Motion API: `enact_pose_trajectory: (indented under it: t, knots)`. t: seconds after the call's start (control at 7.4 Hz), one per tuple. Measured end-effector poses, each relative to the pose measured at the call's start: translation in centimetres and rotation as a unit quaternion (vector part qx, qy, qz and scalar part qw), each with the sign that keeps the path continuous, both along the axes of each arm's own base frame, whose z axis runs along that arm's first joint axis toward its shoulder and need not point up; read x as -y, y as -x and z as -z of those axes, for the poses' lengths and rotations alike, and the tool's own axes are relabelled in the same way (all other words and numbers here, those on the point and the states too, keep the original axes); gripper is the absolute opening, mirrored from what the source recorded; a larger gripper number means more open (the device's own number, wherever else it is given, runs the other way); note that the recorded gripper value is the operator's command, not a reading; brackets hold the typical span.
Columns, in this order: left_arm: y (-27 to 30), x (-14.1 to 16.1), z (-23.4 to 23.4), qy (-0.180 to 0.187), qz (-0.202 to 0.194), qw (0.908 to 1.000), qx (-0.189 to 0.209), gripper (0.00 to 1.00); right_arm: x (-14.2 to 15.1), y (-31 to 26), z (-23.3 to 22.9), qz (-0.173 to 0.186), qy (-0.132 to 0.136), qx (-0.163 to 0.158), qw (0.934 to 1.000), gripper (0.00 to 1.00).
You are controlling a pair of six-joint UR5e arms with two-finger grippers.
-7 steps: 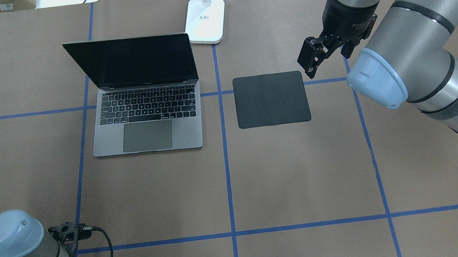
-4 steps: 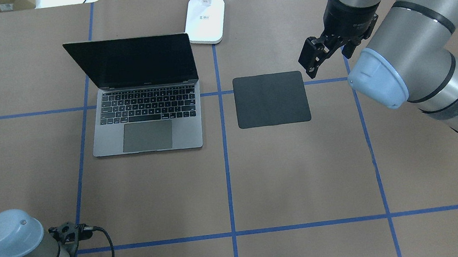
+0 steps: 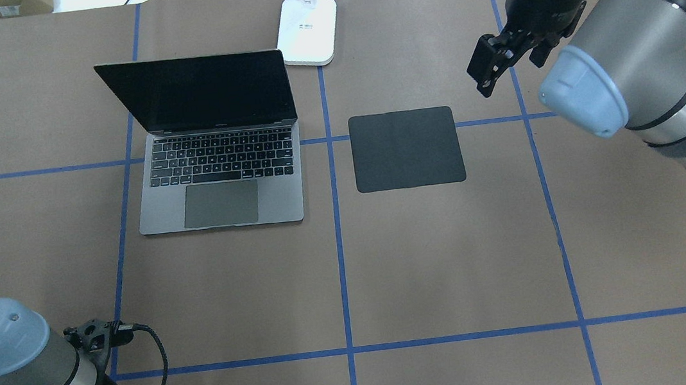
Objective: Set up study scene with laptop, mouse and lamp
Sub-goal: 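Lower the left gripper and grasp the white mouse, then carry the white mouse with the left gripper onto the mouse pad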
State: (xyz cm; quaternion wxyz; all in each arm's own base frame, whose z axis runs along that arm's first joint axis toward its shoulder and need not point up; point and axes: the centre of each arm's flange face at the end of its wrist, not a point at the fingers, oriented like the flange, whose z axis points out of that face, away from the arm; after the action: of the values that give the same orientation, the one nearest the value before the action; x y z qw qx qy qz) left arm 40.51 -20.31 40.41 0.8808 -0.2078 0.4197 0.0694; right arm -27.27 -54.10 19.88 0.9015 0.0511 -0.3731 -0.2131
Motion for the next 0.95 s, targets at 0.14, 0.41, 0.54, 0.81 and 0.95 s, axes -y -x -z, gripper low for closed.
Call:
enact_pose_trajectory:
  t: [0.14,0.41,0.54,0.81,0.95]
  knots:
    - [0.3,0.6,0.2,-0.002,0.007,1.0,-0.002,0.68,1.3,-2.2,-0.4,-0.014,-0.001,-0.001,0.9999,1.0]
    - [0.5,2.4,1.3,-0.016,0.024,0.9994,-0.016,0.68,2.9,-6.3,-2.5,-0.034,0.004,-0.006,0.9994,1.0]
    - [0.5,3.8,2.4,-0.029,0.032,0.9987,-0.027,0.68,3.5,-8.7,-4.2,-0.038,0.004,-0.008,0.9992,1.0]
    - [-0.7,7.8,7.2,-0.058,0.039,0.9972,-0.026,0.68,4.1,-12.7,-7.3,-0.044,0.007,-0.011,0.9989,1.0]
    - [-1.2,10.2,10.1,-0.076,0.038,0.9962,-0.019,0.68,4.1,-13.9,-8.4,-0.048,0.013,-0.013,0.9987,1.0]
